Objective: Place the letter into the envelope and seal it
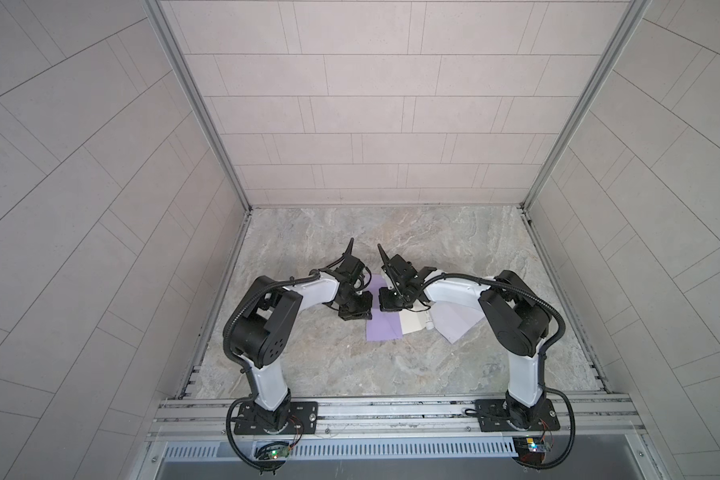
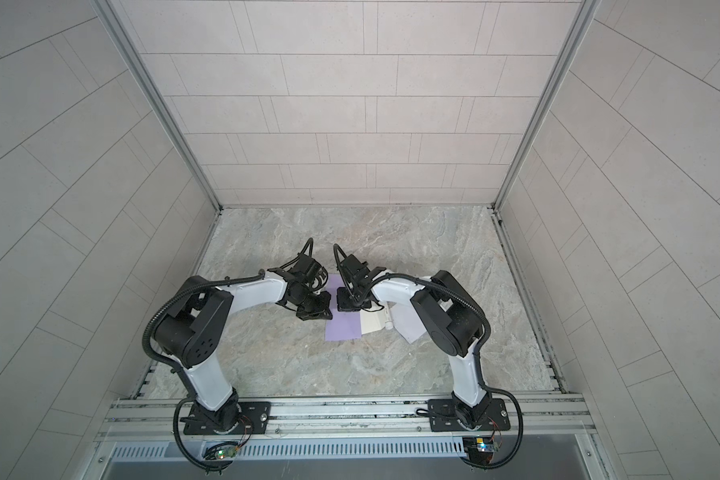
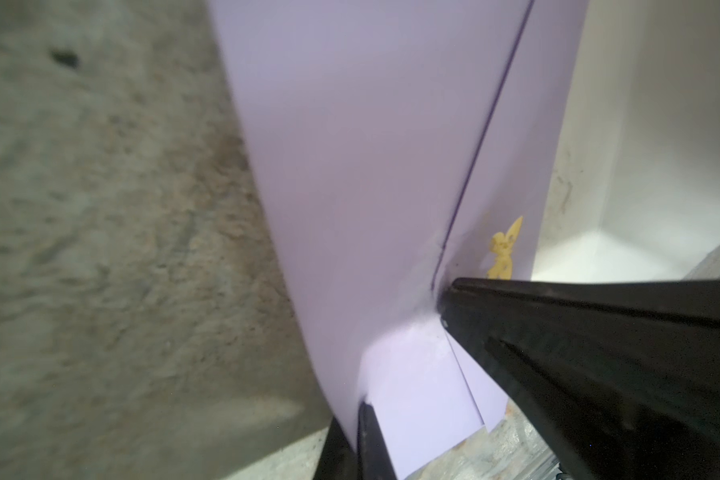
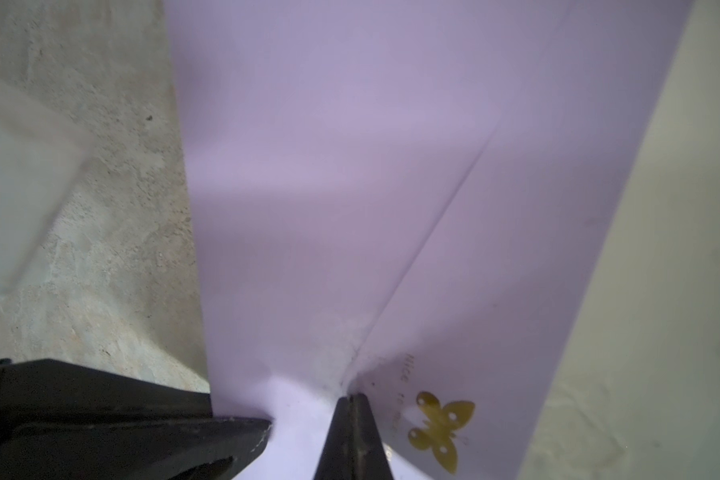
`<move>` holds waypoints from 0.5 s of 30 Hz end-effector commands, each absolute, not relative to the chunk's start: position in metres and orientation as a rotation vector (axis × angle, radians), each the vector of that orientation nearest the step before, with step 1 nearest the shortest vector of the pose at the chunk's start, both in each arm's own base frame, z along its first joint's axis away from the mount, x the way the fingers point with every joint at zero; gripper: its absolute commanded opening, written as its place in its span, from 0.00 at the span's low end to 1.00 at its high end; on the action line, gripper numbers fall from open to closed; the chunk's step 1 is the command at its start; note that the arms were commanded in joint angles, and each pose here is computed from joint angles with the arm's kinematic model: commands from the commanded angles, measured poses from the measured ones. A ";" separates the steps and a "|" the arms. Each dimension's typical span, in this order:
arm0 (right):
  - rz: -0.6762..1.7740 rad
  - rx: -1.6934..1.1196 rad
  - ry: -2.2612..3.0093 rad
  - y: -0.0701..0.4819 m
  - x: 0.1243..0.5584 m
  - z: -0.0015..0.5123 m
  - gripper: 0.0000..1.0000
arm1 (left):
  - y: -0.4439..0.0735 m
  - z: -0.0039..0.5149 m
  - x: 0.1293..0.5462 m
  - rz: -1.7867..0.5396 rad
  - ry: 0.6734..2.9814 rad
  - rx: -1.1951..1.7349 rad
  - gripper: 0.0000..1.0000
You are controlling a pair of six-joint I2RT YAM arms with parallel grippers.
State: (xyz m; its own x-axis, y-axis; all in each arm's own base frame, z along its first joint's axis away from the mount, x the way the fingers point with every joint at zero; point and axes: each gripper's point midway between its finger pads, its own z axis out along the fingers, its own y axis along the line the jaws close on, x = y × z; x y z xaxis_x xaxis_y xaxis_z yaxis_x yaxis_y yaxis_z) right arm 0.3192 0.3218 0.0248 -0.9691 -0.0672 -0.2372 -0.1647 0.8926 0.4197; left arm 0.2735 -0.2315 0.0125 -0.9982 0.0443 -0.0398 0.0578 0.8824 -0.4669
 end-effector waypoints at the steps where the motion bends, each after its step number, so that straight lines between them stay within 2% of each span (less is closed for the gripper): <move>1: 0.496 -0.140 3.039 0.297 0.289 -0.025 0.00 | -0.217 -0.006 0.251 -0.623 3.134 0.113 0.00; 9: 0.484 -0.113 3.040 0.298 0.303 -0.030 0.00 | -0.217 -0.003 0.249 -0.603 3.136 0.135 0.00; 15: 0.497 -0.119 2.991 0.294 0.306 -0.013 0.00 | -0.213 -0.005 0.250 -0.569 3.141 0.124 0.00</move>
State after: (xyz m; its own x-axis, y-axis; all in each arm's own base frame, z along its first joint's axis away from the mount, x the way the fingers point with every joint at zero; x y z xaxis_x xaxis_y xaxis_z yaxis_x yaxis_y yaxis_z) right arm 0.3238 0.3258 0.0245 -0.9786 -0.0634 -0.1958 -0.1457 0.8853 0.4416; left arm 0.2732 -0.2307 0.0126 -0.9970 0.0605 -0.0492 0.0761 0.8925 -0.4446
